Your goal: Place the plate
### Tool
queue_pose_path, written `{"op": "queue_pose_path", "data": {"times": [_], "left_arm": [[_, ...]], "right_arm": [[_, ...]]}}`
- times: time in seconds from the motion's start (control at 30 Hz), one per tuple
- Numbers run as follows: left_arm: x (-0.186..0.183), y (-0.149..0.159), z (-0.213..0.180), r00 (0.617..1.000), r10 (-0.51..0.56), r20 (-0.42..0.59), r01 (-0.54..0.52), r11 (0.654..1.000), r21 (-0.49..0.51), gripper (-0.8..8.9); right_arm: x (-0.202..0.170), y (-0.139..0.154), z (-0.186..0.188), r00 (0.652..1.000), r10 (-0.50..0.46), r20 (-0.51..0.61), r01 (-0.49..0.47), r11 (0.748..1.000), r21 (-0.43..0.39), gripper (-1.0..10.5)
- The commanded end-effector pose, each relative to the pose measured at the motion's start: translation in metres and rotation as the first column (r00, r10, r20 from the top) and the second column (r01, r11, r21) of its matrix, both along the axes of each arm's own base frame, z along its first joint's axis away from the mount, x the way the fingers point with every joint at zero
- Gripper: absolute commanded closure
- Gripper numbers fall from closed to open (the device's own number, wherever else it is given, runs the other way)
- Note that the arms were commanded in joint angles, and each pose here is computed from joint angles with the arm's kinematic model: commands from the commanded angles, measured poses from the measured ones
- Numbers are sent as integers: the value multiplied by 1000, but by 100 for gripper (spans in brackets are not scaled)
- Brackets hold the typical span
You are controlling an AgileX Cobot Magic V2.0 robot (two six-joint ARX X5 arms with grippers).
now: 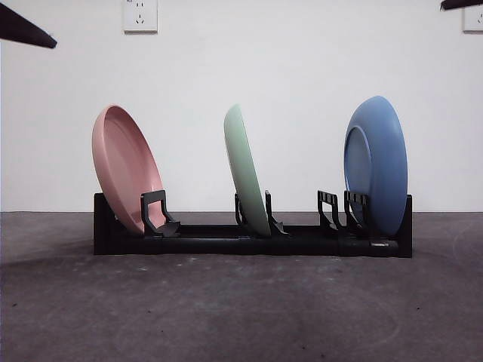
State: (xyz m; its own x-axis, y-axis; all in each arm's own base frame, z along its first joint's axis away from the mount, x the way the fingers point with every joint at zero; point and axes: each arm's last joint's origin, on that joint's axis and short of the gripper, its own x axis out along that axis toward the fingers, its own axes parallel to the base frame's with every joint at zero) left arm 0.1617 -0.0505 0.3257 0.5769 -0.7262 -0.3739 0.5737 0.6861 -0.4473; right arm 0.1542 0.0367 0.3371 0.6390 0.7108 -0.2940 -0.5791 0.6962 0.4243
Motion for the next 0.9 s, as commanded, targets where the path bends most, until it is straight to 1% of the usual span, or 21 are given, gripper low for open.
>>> {"op": "queue_pose_path", "data": {"times": [0.03,0.17,0.27,0.43,0.57,0.63,0.7,0.77,0.9], "left_arm": [[-6,0,10,999,-7,41,8,1000,-19,314],[-15,2,14,998,-7,63,9,1000,-22,314],[-22,4,15,998,-7,64,9,1000,-22,314],[-33,6,17,998,-8,65,9,1000,-22,314],[-38,7,19,996,-7,84,10,1000,-26,314],[-39,7,19,996,-7,88,10,1000,-27,314],[-39,7,20,996,-7,88,10,1000,-27,314],[-39,7,20,996,-7,88,10,1000,-27,314],[-39,7,20,996,-7,88,10,1000,-27,314]], "right_arm": [[22,3,3,997,-20,-75,22,1000,22,399],[59,6,2,979,-73,-191,70,997,-19,398],[90,7,1,963,-102,-248,94,995,-42,398],[135,2,2,948,-132,-290,121,991,-56,398],[165,-4,-5,934,-154,-321,142,988,-62,399],[177,-7,-12,933,-131,-334,121,991,-51,403],[187,-8,-21,935,-79,-345,80,997,-12,413],[196,-9,-30,933,-38,-357,49,999,21,446],[206,-11,-44,924,-37,-381,50,998,24,493]]}}
